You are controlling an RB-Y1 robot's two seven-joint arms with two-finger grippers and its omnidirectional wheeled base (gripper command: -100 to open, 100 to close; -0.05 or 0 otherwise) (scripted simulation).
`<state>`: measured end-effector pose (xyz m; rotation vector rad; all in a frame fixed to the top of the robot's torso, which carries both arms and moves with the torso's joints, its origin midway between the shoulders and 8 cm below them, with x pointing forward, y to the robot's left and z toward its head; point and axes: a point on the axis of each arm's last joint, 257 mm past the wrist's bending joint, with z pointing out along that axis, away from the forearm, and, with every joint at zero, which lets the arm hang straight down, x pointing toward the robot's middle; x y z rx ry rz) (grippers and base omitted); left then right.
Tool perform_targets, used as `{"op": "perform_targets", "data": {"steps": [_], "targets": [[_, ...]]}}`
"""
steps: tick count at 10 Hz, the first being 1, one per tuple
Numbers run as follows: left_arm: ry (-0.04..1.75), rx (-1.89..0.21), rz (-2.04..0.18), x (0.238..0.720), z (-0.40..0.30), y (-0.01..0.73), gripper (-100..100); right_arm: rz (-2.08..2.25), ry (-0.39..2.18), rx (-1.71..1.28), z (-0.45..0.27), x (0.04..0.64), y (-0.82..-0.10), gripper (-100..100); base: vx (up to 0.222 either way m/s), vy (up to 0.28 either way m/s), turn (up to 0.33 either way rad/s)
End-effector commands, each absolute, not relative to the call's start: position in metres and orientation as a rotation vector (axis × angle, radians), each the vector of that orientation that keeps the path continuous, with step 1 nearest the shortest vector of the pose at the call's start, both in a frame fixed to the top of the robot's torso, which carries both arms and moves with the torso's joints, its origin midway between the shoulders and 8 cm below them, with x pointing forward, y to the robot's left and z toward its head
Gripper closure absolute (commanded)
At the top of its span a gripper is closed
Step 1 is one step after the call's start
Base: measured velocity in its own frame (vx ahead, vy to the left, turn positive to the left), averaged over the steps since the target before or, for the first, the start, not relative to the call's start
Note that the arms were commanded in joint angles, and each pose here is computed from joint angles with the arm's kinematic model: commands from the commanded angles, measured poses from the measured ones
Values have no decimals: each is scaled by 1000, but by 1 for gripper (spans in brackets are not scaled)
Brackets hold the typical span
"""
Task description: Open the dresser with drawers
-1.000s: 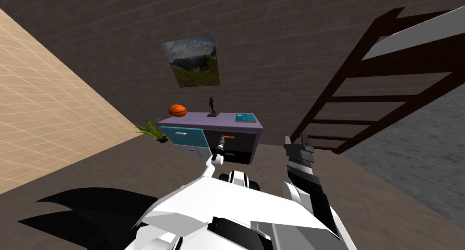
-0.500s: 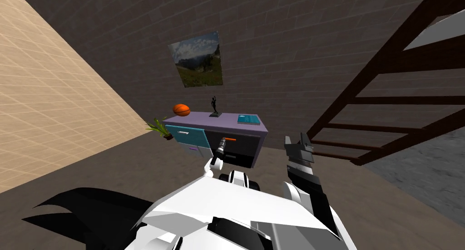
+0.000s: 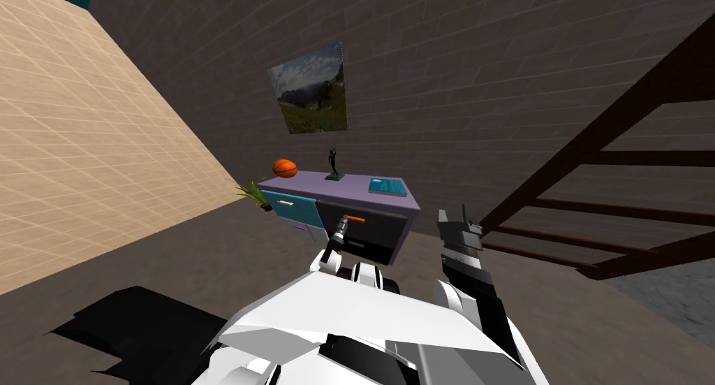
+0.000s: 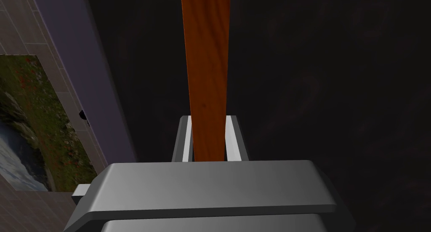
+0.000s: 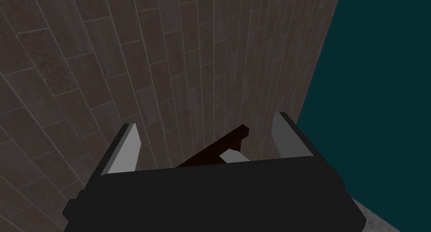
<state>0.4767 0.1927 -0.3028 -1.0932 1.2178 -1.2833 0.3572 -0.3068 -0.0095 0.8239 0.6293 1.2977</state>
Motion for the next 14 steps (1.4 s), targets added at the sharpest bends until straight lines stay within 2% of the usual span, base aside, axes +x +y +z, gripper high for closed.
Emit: {"op": "perform_targets", "data": {"steps": [1, 4, 13, 14], "targets": [[1241, -1093, -1309, 455, -305, 181, 100, 1298, 629, 824, -10, 357, -307, 0, 71, -28, 96], [1252, -1086, -1331, 446, -301, 173, 100, 1298, 629, 824, -10, 357, -307, 0, 68, -16, 101], [1266, -1076, -1357, 431, -289, 165, 100, 1298, 629, 824, -9, 357, -307, 0, -170, 22, 16], [1278, -1093, -1339, 432, -286, 169, -100, 1298, 629, 824, -9, 357, -307, 0, -88, 18, 20]]}}
